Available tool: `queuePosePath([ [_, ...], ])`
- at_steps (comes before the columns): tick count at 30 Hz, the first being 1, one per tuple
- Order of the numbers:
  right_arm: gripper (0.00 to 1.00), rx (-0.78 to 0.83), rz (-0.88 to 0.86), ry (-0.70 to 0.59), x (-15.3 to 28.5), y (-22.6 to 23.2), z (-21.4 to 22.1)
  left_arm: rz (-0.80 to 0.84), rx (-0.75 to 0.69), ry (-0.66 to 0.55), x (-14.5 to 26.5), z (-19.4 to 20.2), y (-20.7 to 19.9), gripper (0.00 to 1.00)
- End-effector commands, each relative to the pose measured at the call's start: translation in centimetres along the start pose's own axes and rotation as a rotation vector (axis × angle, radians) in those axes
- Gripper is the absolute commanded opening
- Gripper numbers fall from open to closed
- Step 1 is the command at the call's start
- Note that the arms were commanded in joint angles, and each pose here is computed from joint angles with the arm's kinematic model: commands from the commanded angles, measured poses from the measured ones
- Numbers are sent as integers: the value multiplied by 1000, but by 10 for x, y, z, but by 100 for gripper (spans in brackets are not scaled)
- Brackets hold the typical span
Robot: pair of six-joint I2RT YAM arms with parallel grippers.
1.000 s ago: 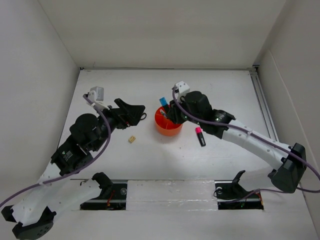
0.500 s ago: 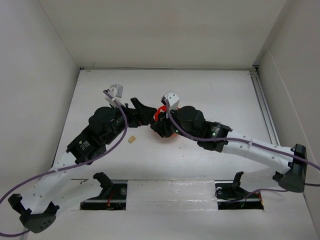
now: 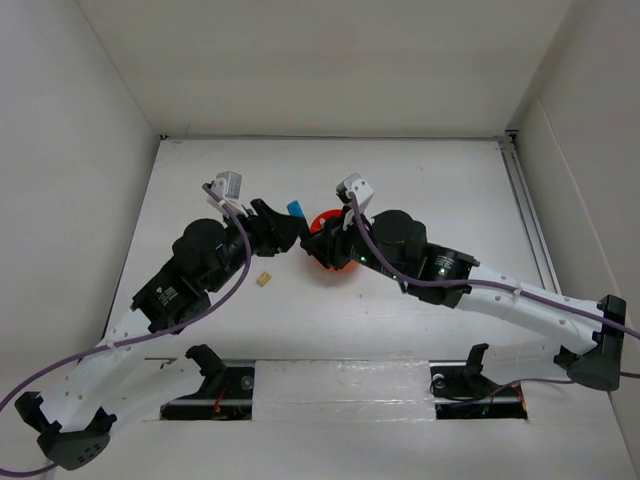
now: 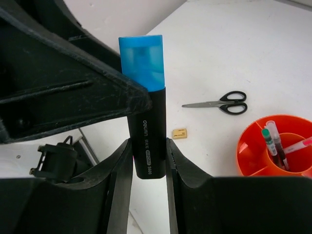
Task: Sort the stationery into containers
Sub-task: Place the pen in the storage box.
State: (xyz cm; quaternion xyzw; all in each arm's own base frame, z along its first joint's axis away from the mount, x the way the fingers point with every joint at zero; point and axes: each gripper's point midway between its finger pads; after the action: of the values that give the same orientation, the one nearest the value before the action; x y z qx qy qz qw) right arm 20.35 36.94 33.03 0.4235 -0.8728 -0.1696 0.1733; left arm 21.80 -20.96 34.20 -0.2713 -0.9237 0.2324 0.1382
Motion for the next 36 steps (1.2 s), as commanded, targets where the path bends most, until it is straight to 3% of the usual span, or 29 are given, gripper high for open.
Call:
queuePosePath([
  [1,0,-22,-96,-61,5,26,-18,44,17,-69,2,-17,-10,45],
  [10,0,-9,-133,-32,1,34,-9,65,23,-102,6,-27,-16,47],
  [14,0,-9,-133,-32,1,34,-9,59,12,-94,3,-25,-14,25],
  [15,0,-10,-121,-38,0,32,-10,67,12,-90,2,-26,-17,14],
  [18,0,0,-111,-44,0,30,-11,67,8,-66,-3,-22,-18,2],
  [23,0,27,-115,-53,0,31,-16,91,-12,-71,-7,-25,-24,0],
  [24,5,25,-120,-63,4,32,-19,98,-21,-83,-7,-28,-26,0],
  [25,24,25,-112,-67,6,30,-19,99,-31,-85,-9,-26,-25,0],
  [27,73,23,-90,-78,8,24,-20,83,-28,-106,-9,-31,-22,0],
  [29,100,31,-73,-88,15,18,-19,62,-35,-123,-13,-34,-19,0],
  [33,100,37,-11,-72,33,2,-13,-4,-96,-176,-24,-43,-8,0],
  [36,100,13,43,-86,56,-15,-11,-152,-149,-213,-40,-47,19,0],
])
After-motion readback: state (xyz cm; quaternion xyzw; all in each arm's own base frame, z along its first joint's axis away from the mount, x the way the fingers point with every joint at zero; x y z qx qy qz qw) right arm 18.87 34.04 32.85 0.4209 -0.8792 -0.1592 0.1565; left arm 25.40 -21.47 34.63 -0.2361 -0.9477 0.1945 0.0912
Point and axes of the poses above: each gripper's point midway between its finger pads, its own x axis back along the fingers, its own y axis along the line the jaws close on, z = x × y, and after that the axes turned 9 degrees about -x, right-handed
